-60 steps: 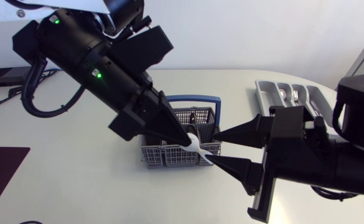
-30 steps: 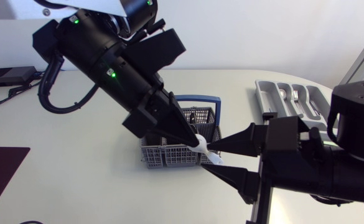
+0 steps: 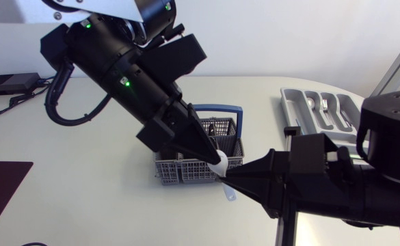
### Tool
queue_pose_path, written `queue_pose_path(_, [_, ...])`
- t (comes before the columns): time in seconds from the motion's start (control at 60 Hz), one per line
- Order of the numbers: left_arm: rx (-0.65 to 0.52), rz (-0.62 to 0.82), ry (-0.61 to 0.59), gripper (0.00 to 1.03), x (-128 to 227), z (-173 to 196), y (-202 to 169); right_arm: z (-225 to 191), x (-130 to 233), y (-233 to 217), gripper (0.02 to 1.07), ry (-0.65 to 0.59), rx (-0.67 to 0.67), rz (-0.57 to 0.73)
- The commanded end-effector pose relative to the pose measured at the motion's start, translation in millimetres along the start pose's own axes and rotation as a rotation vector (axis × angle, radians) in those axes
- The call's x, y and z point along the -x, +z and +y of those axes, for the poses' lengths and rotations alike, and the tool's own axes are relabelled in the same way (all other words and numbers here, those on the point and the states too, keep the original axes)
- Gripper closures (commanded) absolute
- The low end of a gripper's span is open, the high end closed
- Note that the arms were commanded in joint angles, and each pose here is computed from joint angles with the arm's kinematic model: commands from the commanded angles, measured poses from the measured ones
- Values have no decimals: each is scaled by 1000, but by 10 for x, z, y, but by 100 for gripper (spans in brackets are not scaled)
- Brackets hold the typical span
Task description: Sort the cutlery from the basket into the organizer compartments.
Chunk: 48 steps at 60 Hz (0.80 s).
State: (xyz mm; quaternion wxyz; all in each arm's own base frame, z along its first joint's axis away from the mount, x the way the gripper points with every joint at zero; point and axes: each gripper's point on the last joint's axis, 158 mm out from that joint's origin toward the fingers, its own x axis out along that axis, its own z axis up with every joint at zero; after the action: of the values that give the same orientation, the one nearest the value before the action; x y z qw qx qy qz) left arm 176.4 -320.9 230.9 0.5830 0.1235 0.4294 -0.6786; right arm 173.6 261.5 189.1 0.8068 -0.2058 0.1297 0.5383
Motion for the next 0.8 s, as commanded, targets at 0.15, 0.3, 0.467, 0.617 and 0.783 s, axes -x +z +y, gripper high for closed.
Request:
queue_pose_path(0.15, [-24,-59,47,18,206,95,174,-40,40,-224,101,-29,-20,72])
queue_pose_path(0.3, [-26,-126,116,14,398,290,222,-238,140,-377,101,-106,-22,107])
queue_pose_path(0.467, [-65,-136,266,14,417,647,123,-588,294,-720,101,-234,-18,176])
queue_pose_path(0.617, [-110,-75,392,14,262,870,11,-890,503,-1017,101,-346,-12,225])
queue_pose_path(0.783, [-192,-13,495,14,39,995,-51,-1294,837,-1398,101,-444,-53,271])
